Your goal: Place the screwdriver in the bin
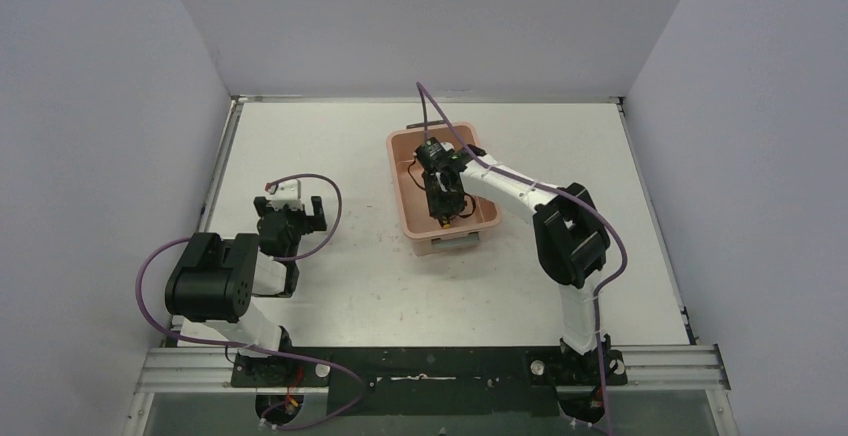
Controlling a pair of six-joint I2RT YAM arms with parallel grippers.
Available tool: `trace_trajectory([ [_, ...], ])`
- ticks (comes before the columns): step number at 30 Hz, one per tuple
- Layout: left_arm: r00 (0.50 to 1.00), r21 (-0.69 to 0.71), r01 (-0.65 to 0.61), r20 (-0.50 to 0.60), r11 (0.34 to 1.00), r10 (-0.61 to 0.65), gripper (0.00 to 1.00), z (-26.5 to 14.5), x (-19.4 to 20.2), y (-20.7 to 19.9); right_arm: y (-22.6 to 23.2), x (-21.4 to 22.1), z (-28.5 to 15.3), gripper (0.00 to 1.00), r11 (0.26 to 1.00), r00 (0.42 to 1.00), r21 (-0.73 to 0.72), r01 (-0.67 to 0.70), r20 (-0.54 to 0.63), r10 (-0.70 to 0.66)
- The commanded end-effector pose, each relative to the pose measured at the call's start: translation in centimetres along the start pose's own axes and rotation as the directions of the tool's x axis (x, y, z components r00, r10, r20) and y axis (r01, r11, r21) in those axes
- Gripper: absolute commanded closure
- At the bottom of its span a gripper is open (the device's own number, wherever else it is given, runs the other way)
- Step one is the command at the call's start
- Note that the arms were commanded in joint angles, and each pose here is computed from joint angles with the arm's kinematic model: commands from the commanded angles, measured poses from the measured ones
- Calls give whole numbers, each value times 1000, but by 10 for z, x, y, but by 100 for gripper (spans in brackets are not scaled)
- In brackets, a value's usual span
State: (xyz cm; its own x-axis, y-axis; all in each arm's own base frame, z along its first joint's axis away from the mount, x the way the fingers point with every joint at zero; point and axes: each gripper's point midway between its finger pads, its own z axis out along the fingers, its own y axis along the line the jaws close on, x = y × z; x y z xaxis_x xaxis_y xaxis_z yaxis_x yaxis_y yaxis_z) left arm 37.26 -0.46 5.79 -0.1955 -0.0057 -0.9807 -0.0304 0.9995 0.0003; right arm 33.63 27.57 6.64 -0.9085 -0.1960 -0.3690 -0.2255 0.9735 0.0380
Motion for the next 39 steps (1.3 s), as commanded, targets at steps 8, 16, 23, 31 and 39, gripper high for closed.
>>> trace_trajectory([
  [8,998,-5,7,57,1000,-7,3,5,-17,1,-6,5,45,84,998,998,42,-54,38,52],
  [16,998,-5,7,58,1000,-7,3,5,-17,1,-6,-26,9,42,997,992,50,-58,119,51],
  [23,998,-5,7,58,1000,-7,3,5,-17,1,-8,-80,-71,7,997,955,35,-66,293,53],
  [31,998,-5,5,57,1000,-5,3,5,-17,1,-24,-122,-161,0,996,871,-26,-90,482,91],
  [39,998,-4,7,57,1000,-6,3,5,-17,0,-143,-97,-168,0,944,781,13,-330,565,266],
])
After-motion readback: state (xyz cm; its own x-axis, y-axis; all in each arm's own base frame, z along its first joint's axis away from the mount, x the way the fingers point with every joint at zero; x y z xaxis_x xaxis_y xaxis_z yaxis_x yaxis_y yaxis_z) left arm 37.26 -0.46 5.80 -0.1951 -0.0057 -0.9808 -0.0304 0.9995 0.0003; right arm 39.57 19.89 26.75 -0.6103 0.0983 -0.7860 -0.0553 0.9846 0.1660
